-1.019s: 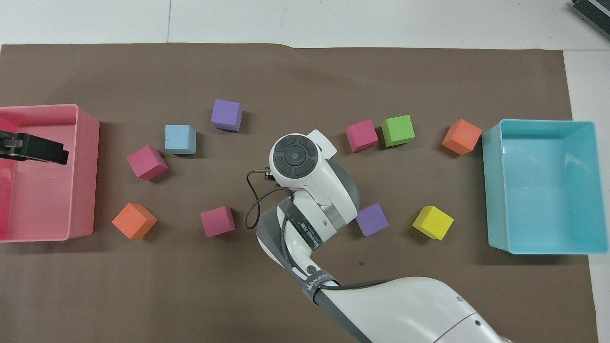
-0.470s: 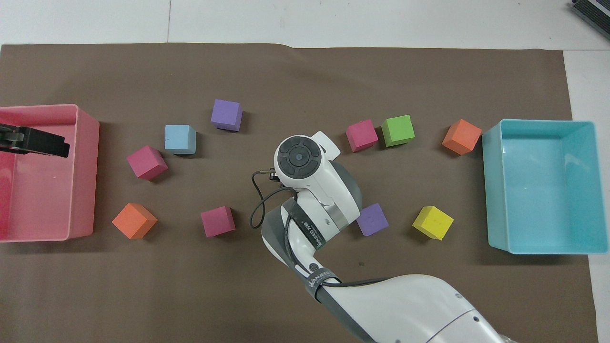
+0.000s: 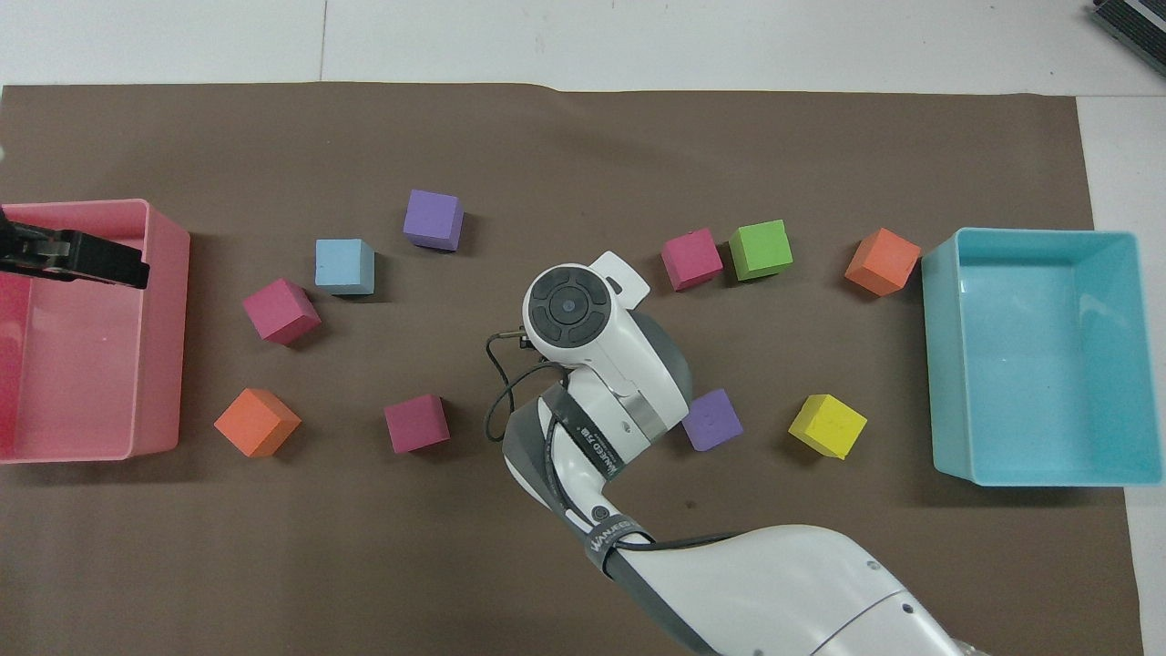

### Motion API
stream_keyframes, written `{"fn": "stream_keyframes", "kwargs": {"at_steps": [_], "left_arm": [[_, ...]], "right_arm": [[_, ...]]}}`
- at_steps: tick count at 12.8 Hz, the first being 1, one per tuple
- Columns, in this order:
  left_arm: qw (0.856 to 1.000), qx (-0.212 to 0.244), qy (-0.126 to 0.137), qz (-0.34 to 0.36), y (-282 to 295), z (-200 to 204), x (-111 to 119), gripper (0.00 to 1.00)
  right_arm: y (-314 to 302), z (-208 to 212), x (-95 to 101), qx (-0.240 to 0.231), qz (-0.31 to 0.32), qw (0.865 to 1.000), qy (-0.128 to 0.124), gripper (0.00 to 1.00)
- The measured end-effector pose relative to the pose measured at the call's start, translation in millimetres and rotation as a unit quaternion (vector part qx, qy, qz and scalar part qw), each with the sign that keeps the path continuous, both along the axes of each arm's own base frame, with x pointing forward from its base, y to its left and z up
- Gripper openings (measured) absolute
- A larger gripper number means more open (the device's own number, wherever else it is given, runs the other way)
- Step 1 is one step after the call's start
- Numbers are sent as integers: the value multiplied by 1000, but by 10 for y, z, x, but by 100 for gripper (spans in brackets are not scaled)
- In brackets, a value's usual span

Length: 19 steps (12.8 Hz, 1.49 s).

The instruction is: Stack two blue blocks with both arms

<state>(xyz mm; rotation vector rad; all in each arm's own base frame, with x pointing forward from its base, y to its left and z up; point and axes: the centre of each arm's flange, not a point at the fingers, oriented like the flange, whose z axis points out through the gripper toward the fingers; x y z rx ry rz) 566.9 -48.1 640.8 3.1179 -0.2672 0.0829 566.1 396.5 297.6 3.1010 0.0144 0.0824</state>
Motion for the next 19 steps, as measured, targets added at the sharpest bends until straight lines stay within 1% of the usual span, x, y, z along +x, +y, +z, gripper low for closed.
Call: {"fn": "stream_keyframes", "kwargs": {"at_steps": [2, 3, 5, 6, 7, 9, 11, 13, 14, 15, 17, 19], "left_arm": [[1000, 0, -4, -2, -42, -105, 140, 100], [1000, 0, -7, -5, -85, -171, 219, 100], [1000, 0, -12, -14, -213, -347, 378, 100], [1000, -1, -14, -17, -265, -436, 452, 100], [1000, -1, -15, -20, -312, -524, 515, 100], [1000, 0, -19, -22, -451, -708, 637, 100], [1000, 0, -24, -14, -635, -906, 761, 100], [1000, 0, -27, -1, -789, -1130, 891, 100], [1000, 0, -27, 7, -866, -1265, 946, 100], [999, 0, -31, 13, -940, -1385, 1001, 100], [999, -2, -45, 20, -1050, -1600, 1105, 100], [999, -2, -45, 27, -1047, -1857, 1134, 100]], "right_arm": [[1, -11, -7, 0, 4, 1000, 0, 63], [3, -13, -8, 0, 6, 1000, 0, 68], [17, -9, -17, -1, 20, 1000, -1, 92], [17, 16, -13, -4, 33, 999, -5, 100], [8, 72, -1, -6, 40, 999, -11, 100], [-40, 313, 43, 1, 43, 999, -26, 100], [-128, 593, 95, 12, 37, 998, -43, 100], [-240, 760, 150, 18, 27, 998, -52, 100], [-353, 795, 207, 24, 14, 998, -50, 100], [-465, 803, 265, 37, 1, 998, -43, 100], [-639, 794, 357, 83, -1, 996, -17, 100], [-845, 818, 465, 118, -11, 993, -6, 100]]}}
